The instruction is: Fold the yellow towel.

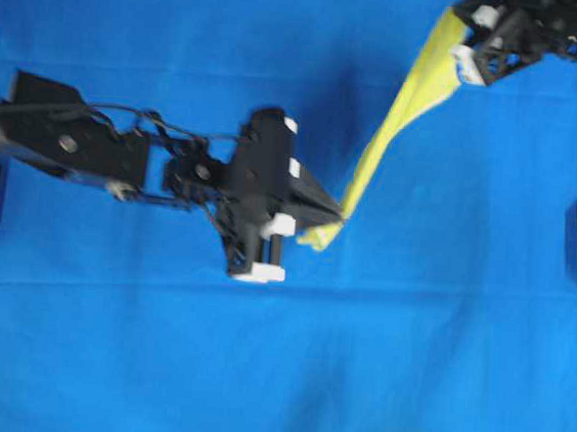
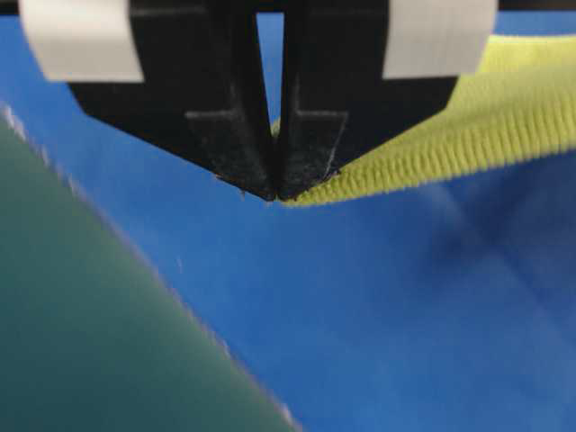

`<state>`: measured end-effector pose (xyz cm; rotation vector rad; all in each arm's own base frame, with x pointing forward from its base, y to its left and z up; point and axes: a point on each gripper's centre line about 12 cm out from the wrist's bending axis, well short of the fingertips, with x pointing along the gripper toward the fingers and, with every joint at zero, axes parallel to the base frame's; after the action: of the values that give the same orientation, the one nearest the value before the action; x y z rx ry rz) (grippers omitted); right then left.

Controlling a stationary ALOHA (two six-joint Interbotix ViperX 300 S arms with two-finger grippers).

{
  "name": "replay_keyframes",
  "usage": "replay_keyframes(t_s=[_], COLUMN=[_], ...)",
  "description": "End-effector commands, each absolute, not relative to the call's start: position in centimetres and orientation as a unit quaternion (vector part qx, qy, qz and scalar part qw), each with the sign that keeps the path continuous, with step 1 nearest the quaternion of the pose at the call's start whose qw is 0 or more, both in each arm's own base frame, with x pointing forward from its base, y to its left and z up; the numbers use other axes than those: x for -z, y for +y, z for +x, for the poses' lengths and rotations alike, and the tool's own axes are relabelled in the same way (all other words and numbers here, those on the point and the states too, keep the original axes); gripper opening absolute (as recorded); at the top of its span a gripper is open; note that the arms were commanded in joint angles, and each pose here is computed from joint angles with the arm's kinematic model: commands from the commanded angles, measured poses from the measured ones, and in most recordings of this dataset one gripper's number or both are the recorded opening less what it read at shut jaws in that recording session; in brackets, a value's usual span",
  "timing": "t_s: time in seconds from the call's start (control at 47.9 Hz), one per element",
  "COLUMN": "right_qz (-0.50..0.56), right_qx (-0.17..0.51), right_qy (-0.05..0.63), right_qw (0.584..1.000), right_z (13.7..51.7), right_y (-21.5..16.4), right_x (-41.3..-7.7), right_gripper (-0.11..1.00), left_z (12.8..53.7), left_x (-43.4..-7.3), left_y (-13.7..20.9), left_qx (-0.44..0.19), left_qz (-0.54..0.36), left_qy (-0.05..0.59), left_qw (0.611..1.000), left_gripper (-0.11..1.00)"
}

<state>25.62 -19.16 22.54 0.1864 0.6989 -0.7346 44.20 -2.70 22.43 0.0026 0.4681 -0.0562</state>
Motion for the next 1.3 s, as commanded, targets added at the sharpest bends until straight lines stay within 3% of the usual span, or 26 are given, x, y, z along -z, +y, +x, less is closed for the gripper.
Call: replay_keyframes(t_s=[0.0, 0.251, 0.585, 1.045, 1.275], right_qz=[0.075, 0.065, 0.064, 0.071, 0.069], right_qx=[0.359, 0.348, 0.345, 0.372, 0.377], right_qy=[0.312, 0.285, 0.28, 0.295, 0.319], right_qw=[0.876, 0.89, 0.894, 0.877, 0.867], right_z=[27.1, 30.8, 30.9, 24.3, 23.4], right_y=[-21.3, -23.4, -23.4, -21.0, -20.6], right_x=[-24.1, -25.2, -25.2, -24.3, -23.2], right_gripper=[0.02, 0.02, 0.02, 0.02, 0.02], left_z=[45.6, 48.2, 48.8, 55.7, 57.2], left_x=[-24.6, -25.0, -24.8, -24.0, -22.2], left_y=[-5.1, -5.7, -5.8, -6.6, -6.8], left_qx=[0.054, 0.057, 0.06, 0.06, 0.06], left_qz=[0.008, 0.009, 0.026, 0.026, 0.029], left_qy=[0.196, 0.184, 0.18, 0.144, 0.146], left_qw=[0.979, 0.981, 0.982, 0.987, 0.987], left_gripper=[0.02, 0.02, 0.02, 0.02, 0.02])
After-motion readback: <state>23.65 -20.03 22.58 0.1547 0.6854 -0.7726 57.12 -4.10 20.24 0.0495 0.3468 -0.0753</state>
